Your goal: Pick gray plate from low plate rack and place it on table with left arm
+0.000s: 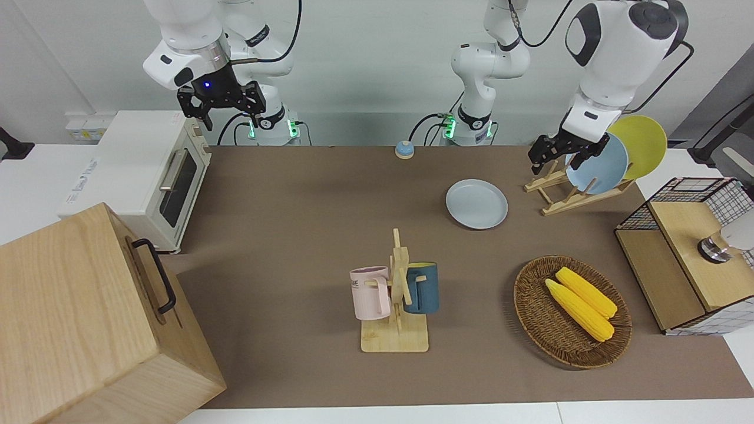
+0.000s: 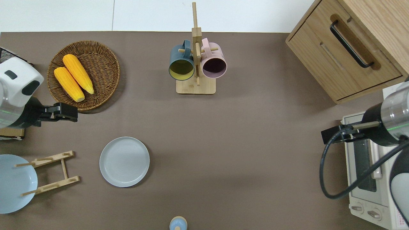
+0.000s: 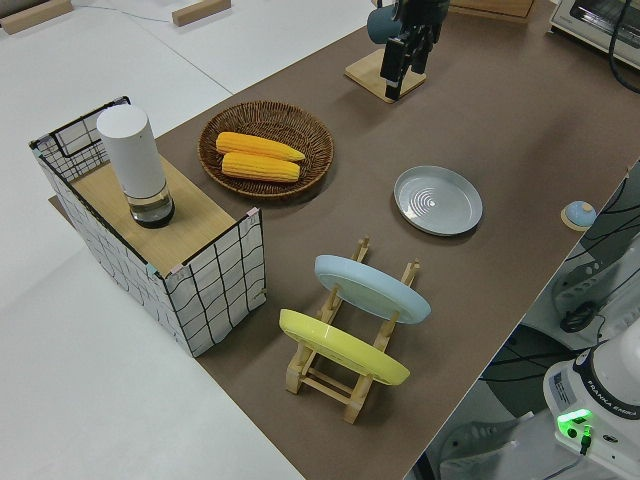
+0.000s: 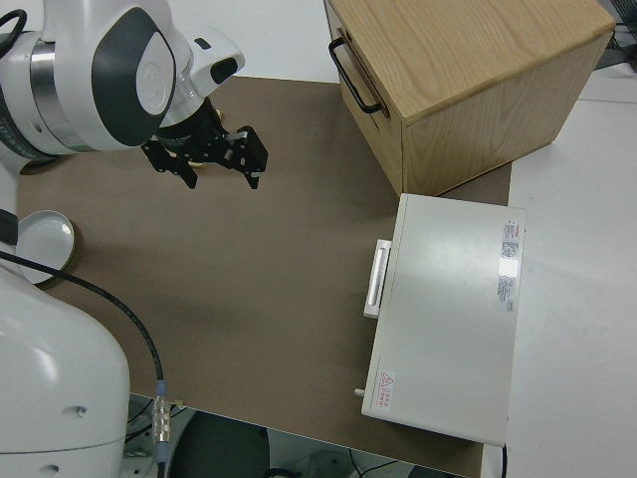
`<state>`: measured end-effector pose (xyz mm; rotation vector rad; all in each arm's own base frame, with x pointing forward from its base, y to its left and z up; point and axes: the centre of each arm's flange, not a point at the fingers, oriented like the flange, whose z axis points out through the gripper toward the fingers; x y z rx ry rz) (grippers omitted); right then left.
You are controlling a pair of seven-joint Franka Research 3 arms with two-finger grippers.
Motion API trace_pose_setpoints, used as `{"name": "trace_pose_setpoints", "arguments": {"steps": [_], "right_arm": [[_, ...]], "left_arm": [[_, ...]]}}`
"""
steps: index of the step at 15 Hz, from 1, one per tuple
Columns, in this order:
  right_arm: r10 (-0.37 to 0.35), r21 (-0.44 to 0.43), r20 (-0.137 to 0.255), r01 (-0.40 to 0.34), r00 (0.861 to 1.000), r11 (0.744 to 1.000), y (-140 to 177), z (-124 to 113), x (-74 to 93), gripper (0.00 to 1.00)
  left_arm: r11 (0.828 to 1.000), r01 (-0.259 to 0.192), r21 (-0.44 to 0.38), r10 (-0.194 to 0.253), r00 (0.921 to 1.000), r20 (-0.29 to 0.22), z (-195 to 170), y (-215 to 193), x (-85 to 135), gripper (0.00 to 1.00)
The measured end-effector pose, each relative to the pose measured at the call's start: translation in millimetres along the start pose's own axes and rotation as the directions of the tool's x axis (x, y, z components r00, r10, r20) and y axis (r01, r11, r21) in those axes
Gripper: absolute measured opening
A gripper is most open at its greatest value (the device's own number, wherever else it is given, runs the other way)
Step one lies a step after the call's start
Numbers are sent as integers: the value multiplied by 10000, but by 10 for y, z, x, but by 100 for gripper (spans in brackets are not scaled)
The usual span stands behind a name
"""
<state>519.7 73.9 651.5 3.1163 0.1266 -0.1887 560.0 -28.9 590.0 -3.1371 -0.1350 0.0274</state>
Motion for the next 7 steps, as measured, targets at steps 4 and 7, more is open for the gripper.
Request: {"name": "trace_pose_setpoints", "arguments": {"steps": [4, 7], "right_arm": [[0, 0, 0, 0, 10000, 10000, 0, 0, 0, 99], [0, 0, 0, 0, 10000, 10000, 0, 0, 0, 99]], "left_arm": [[9997, -3, -242, -4, 9996, -278, -152, 18, -2, 100], [9997, 0, -242, -6, 9996, -271, -152, 18, -2, 100]]}}
